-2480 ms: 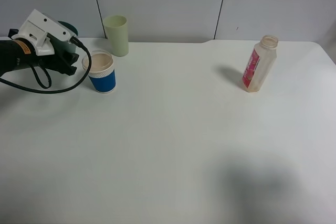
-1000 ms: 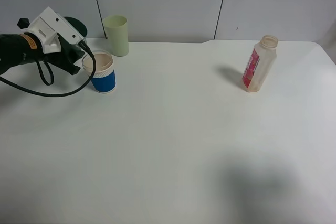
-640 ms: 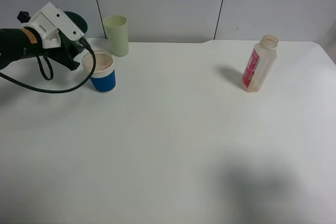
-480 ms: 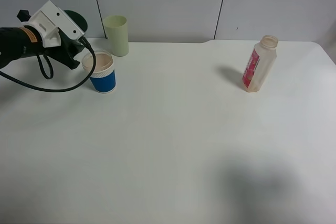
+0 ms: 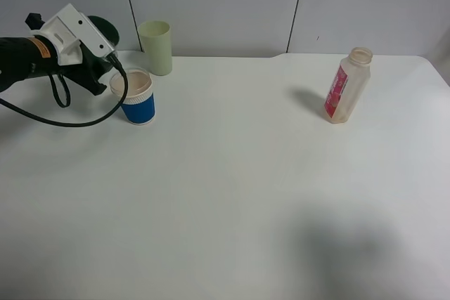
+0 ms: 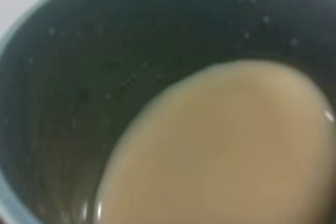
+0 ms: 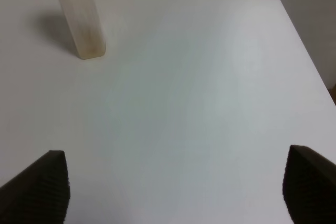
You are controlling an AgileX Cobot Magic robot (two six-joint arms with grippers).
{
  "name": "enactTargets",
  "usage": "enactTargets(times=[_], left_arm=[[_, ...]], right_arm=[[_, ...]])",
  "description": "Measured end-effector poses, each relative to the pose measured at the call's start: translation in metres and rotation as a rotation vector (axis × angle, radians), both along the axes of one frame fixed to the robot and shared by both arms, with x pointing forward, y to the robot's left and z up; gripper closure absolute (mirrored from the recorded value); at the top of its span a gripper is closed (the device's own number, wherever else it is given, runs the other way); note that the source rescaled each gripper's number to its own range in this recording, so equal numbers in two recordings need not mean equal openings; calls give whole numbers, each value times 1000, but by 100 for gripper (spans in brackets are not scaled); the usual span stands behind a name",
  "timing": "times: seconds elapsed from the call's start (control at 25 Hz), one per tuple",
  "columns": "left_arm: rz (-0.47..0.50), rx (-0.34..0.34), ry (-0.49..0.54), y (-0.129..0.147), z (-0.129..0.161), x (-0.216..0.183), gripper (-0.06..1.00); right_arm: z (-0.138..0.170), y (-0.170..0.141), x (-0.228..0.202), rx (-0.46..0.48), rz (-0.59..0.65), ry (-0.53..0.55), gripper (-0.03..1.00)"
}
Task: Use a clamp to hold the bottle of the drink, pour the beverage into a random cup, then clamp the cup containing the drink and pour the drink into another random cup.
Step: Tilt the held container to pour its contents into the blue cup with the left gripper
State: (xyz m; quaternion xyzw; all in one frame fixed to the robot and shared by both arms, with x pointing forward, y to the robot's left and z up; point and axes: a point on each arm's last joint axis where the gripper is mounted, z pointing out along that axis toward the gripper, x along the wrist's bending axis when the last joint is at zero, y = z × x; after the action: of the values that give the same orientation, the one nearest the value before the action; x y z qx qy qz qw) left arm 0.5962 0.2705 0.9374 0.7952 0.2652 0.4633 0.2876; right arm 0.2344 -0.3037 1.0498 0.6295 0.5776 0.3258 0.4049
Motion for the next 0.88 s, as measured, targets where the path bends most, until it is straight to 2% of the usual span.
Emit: enactTargets(times=[0.72,0.88], left_arm=[[-71,117,-25,-1,0,0,94],[-92,161,-35,-2,0,0,94]], right_arm=[[0,0,0,0,0,0,30],[0,0,0,0,0,0,30]])
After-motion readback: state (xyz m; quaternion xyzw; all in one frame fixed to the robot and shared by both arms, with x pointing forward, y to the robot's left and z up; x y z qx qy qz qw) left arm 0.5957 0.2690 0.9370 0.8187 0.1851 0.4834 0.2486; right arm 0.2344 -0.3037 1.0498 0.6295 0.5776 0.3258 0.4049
